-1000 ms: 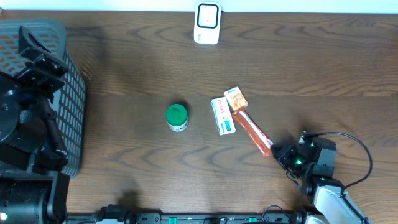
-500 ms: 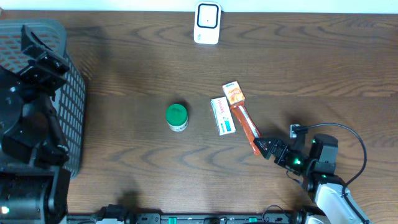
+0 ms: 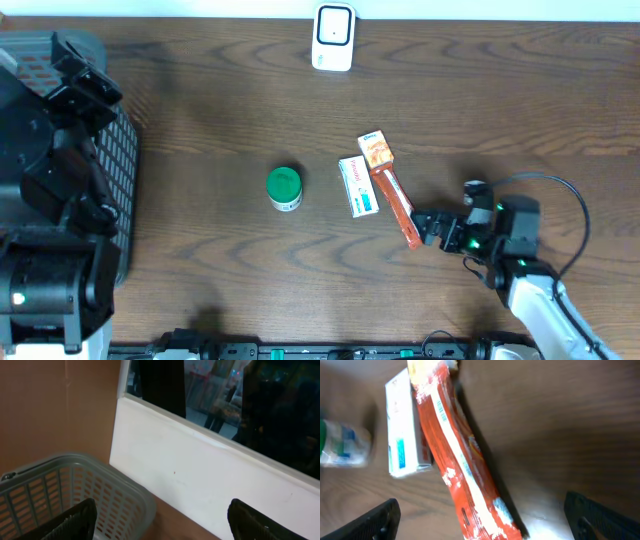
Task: Scan the item barcode
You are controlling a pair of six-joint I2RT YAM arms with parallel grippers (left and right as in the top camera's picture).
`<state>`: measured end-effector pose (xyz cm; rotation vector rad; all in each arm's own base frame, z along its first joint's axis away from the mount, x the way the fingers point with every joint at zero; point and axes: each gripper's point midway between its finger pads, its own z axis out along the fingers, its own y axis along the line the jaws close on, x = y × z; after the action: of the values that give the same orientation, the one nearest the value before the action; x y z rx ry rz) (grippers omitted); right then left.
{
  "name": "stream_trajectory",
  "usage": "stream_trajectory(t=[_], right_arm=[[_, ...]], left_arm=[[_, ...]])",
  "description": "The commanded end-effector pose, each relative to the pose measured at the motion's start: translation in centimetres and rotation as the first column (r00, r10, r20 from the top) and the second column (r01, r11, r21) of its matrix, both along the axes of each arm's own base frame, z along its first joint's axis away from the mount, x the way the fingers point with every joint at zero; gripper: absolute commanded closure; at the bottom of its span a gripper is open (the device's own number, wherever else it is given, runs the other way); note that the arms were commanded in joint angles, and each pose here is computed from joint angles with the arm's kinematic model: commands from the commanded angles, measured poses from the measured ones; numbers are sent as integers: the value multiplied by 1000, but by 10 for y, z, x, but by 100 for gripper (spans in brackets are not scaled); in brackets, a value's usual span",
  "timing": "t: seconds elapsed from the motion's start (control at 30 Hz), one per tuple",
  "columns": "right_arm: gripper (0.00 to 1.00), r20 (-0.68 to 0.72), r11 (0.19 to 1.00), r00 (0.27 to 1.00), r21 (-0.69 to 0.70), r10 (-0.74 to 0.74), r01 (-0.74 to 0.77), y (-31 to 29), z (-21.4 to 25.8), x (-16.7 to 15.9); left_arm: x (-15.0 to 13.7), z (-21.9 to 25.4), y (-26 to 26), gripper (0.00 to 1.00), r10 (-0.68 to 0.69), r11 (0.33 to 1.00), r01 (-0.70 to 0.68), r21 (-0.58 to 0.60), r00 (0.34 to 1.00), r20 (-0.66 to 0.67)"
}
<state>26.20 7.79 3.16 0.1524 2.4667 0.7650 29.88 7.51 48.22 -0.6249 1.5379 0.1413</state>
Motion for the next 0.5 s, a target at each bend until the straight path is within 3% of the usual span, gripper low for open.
stream_trajectory(t=[0.0, 0.23, 0.47], right_arm=[[1, -21, 980, 998, -186, 67, -70, 2, -10, 8], [1, -163, 926, 976, -326, 144, -191, 24, -37, 5], [3, -300, 897, 944, -364, 140, -249, 24, -78, -4]], left_arm=[[4, -4, 3, 16, 14, 1000, -14, -7, 1000, -6], [4, -3, 3, 16, 14, 1000, -14, -7, 1000, -1], [4, -2, 3, 16, 14, 1000, -14, -7, 1000, 3]])
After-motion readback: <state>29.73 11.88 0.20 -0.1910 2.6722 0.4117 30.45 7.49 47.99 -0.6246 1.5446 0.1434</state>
